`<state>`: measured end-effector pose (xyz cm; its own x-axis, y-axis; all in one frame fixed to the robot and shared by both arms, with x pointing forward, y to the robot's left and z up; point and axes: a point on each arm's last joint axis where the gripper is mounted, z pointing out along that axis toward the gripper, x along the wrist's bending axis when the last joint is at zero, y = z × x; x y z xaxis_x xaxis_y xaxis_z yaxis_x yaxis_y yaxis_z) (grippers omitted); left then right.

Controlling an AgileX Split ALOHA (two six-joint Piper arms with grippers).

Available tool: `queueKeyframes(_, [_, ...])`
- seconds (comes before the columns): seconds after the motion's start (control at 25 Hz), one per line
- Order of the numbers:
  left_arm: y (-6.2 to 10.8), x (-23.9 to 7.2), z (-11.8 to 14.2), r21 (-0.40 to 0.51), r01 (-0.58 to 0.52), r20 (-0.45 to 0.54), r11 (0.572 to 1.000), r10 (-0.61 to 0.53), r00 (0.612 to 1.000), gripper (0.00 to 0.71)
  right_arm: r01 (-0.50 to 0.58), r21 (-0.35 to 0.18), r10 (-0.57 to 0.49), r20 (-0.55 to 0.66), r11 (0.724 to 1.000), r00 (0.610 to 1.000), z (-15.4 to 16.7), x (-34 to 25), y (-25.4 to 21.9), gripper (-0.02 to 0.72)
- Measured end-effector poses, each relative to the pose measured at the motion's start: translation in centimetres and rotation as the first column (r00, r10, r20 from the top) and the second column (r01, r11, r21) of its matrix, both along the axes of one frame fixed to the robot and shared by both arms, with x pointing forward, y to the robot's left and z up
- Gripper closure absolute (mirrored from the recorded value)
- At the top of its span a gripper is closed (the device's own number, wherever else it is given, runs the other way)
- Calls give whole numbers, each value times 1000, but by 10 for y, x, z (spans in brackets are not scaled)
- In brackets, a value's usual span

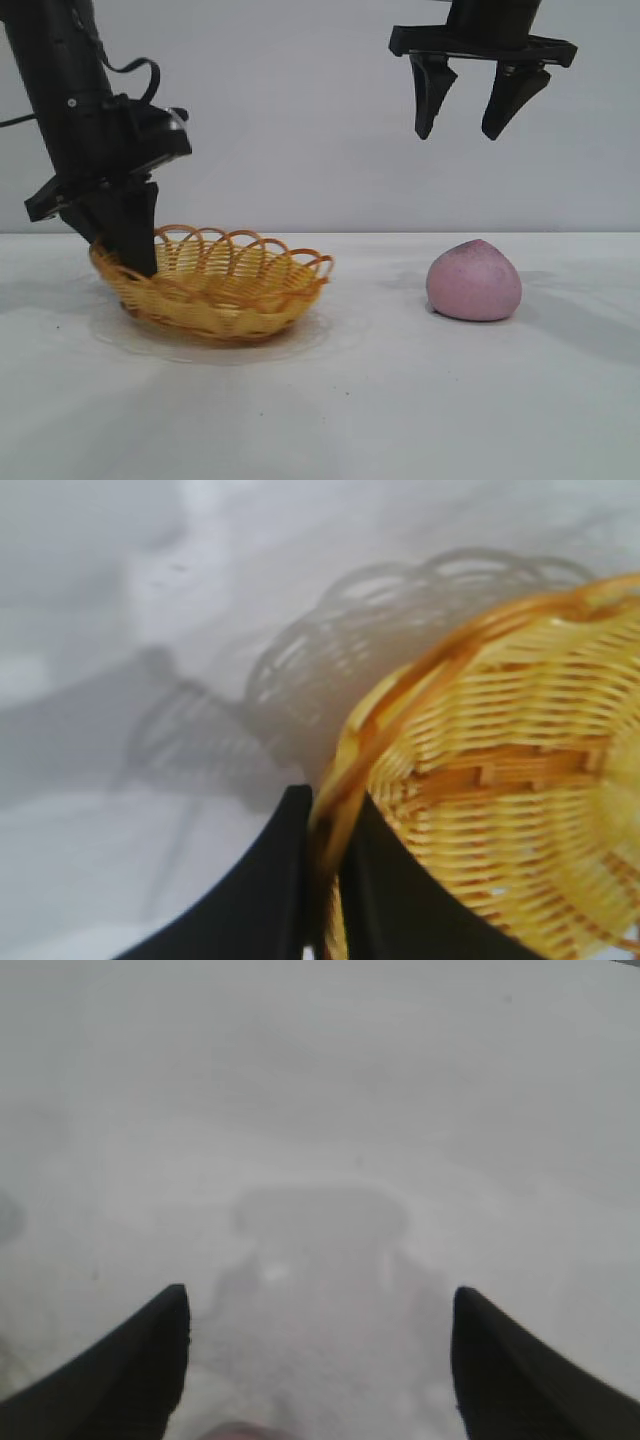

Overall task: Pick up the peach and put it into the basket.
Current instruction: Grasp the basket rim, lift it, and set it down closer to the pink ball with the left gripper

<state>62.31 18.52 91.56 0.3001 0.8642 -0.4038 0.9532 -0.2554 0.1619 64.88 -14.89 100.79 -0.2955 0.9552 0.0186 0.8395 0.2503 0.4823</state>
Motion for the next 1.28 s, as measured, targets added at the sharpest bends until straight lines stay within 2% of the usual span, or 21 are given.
queueKeyframes(0.12, [1, -32, 7, -108, -142, 20, 984, 145, 989, 710, 0, -4, 0, -8, 1000, 1000, 0, -1, 0, 230])
queueKeyframes(0.2, [3, -55, 3, -166, -250, 0, 954, 253, 967, 710, 0, -5, 0, -10, 1000, 1000, 0, -1, 0, 230])
queueKeyframes(0.32, [4, -71, -6, -215, -352, -32, 911, 354, 935, 710, 0, -5, 0, -10, 1000, 1000, 0, -1, 0, 230])
queueKeyframes(0.44, [4, -75, -20, -222, -396, -73, 891, 390, 918, 710, 0, -7, 0, -15, 1000, 1000, -1, -1, -1, 230])
queueKeyframes(0.6, [4, -74, -24, -227, -418, -89, 879, 409, 908, 710, 0, -11, 0, -23, 1000, 1000, -1, -2, -1, 230])
queueKeyframes(0.64, [4, -74, -25, -228, -421, -92, 878, 412, 907, 640, 0, -11, 0, -23, 1000, 1000, -1, -2, -1, 230])
queueKeyframes(0.92, [3, -75, -37, -210, -429, -126, 878, 411, 903, 640, 0, -11, 0, -26, 1000, 1000, -1, -2, -1, 230])
queueKeyframes(0.96, [3, -75, -37, -211, -429, -128, 879, 410, 903, 564, 0, -11, 0, -26, 1000, 1000, -1, -2, -1, 230])
queueKeyframes(1.16, [2, -79, -36, -217, -397, -149, 892, 372, 916, 343, 0, -11, 0, -26, 1000, 1000, -1, -2, -1, 230])
queueKeyframes(1.2, [1, -80, -36, -218, -389, -158, 895, 361, 919, 319, 0, -11, 0, -26, 1000, 1000, -1, -2, -1, 230])
queueKeyframes(1.28, [4, -81, -34, -221, -371, -166, 902, 340, 926, 333, -2, -12, 2, -25, 1000, 1000, -1, -2, -1, 230])
